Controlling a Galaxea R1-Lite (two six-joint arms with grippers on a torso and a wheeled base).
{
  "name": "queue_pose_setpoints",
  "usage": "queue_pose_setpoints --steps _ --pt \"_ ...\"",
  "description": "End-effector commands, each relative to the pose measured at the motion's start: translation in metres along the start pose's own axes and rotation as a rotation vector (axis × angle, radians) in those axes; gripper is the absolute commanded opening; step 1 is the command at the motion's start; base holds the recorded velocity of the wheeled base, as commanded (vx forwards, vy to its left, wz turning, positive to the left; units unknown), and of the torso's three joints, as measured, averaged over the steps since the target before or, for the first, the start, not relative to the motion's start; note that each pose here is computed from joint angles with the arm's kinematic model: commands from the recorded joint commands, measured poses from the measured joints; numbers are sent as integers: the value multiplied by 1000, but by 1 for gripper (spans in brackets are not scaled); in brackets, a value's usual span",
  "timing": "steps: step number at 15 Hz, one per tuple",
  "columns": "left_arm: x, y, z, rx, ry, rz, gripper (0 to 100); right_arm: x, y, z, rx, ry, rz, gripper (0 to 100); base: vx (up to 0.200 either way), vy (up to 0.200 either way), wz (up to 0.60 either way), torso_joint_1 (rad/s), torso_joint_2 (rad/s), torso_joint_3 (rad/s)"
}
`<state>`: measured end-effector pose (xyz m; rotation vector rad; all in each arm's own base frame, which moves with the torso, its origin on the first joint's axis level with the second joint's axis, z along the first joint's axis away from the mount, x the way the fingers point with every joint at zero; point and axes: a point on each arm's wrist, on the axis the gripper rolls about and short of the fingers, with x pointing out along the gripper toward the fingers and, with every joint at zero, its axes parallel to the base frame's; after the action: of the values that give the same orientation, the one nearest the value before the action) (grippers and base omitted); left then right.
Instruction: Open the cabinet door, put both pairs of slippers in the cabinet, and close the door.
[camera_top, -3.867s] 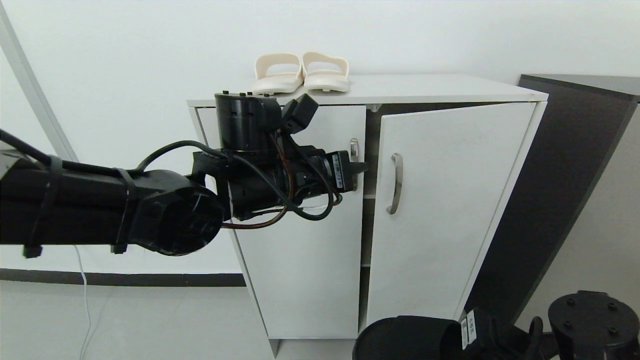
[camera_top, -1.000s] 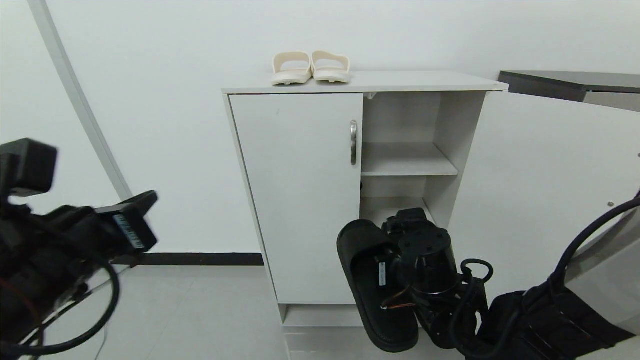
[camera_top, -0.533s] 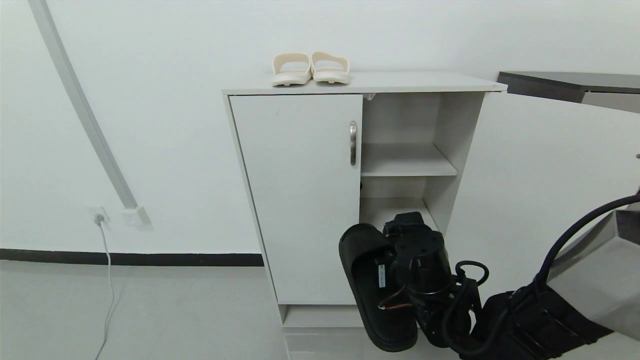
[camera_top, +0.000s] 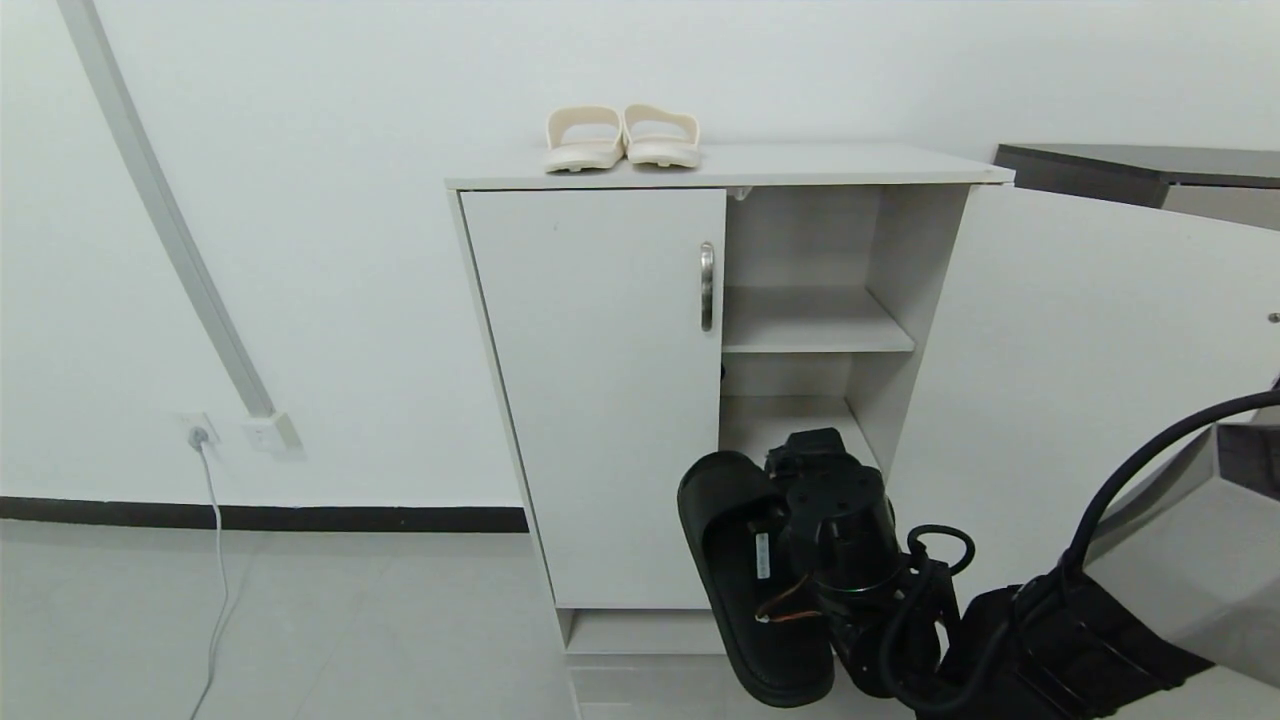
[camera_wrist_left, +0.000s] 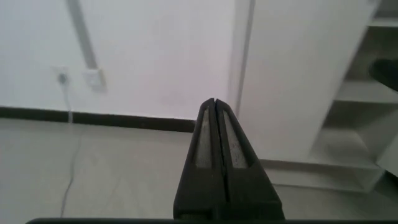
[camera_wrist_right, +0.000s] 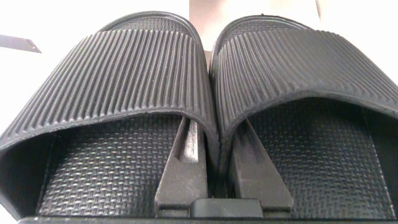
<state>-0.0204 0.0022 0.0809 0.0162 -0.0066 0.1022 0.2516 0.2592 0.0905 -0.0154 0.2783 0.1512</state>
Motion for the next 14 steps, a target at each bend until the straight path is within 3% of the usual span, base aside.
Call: queue_pose_setpoints --steps 1,2,4,8,11,14 --pt "-3 -1 -5 -1 2 -56 0 1 1 -2 -3 3 1 0 0 0 0 0 0 0" --pt "-3 -1 -7 2 25 -69 0 1 2 -2 -2 -1 2 0 0 0 0 0 0 0" --pt "-3 -2 -6 21 8 -82 0 1 2 -1 4 -8 6 0 0 0 0 0 0 0" --pt "-3 -2 -5 13 7 -87 0 5 12 3 22 -36 -5 0 0 0 0 0 0 0" --pt "-3 -2 -5 -2 8 -87 0 12 22 10 46 -85 -89 0 0 0 0 0 0 0" --pt "-3 -2 -5 1 7 -88 0 23 18 3 38 -83 -164 0 0 0 0 0 0 0"
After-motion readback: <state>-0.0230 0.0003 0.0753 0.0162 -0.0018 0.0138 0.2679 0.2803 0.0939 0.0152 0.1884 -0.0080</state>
